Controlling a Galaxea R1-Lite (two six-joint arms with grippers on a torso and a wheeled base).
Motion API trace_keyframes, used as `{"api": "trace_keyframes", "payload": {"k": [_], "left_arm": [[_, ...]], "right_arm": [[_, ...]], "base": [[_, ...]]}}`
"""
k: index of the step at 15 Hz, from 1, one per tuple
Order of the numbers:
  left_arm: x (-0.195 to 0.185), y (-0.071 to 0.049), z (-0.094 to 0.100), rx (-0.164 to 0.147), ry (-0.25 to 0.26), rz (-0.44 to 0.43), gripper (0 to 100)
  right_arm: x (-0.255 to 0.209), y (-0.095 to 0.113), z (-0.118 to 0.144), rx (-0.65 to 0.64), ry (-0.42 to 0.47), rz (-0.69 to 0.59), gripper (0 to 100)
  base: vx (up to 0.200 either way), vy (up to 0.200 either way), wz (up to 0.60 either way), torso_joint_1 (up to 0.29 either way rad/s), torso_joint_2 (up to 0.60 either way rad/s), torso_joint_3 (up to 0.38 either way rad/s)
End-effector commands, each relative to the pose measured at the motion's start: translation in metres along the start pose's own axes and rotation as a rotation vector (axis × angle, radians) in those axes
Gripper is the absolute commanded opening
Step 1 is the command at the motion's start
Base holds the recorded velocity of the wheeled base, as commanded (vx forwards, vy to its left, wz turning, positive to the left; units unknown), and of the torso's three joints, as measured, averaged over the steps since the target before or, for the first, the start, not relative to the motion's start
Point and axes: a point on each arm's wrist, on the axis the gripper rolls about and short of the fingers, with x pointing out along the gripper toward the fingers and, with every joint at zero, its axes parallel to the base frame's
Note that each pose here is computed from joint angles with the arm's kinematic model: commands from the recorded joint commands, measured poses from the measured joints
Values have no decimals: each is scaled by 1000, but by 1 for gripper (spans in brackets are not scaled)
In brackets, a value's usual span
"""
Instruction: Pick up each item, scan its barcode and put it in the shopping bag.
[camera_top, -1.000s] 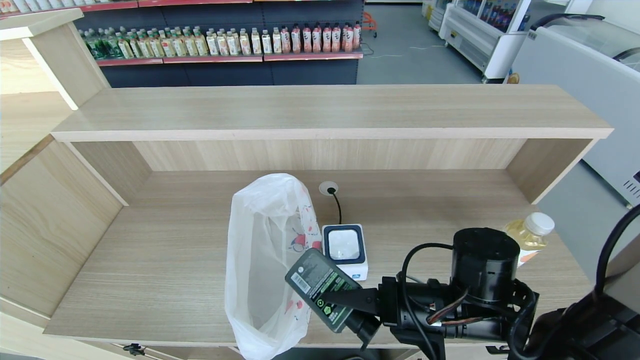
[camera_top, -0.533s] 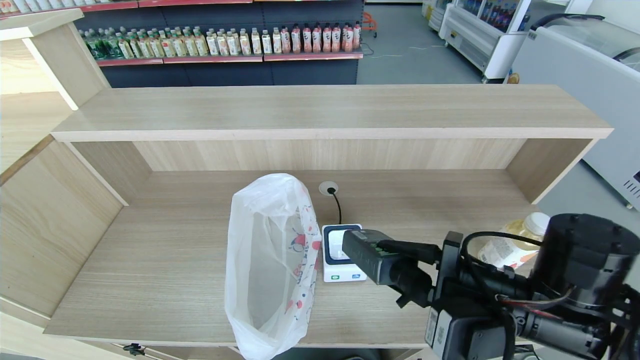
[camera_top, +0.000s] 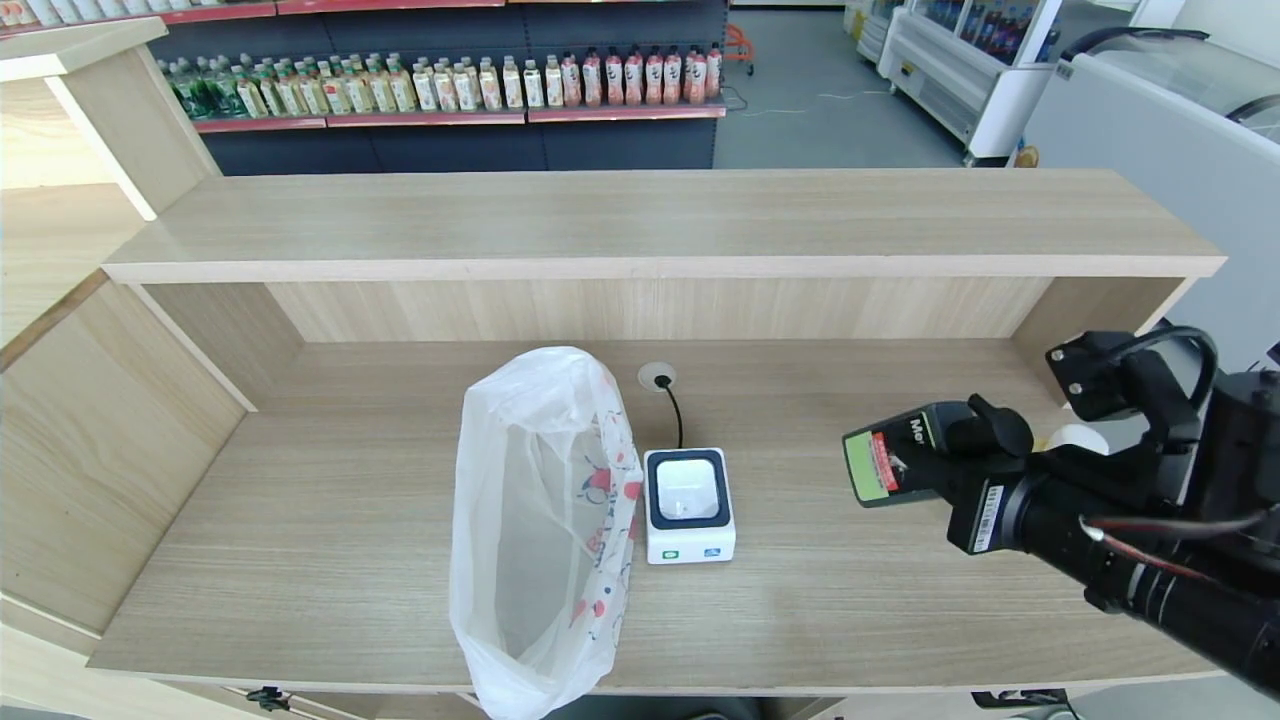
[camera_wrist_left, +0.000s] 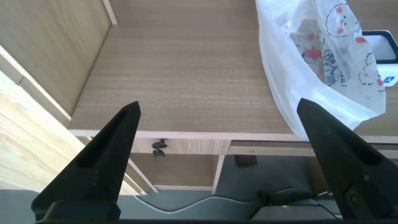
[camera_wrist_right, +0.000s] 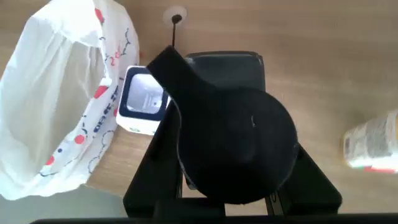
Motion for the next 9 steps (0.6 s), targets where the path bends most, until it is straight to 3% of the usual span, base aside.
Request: {"api": "trace_keyframes", "payload": {"k": [1,3,9], "left_arm": [[0,0,0,0,-1,0,100],[0,0,0,0,1,0,100],[0,0,0,1,1,0,100]], "right_arm": [[14,-1,16,259,65,-106,0],[27,4,16,359,97,-103,0],[29,5,12,357,126,-83,0]], "base": [[0,0,0,0,0,0],[0,0,0,0,0,0],[0,0,0,0,0,0]]}}
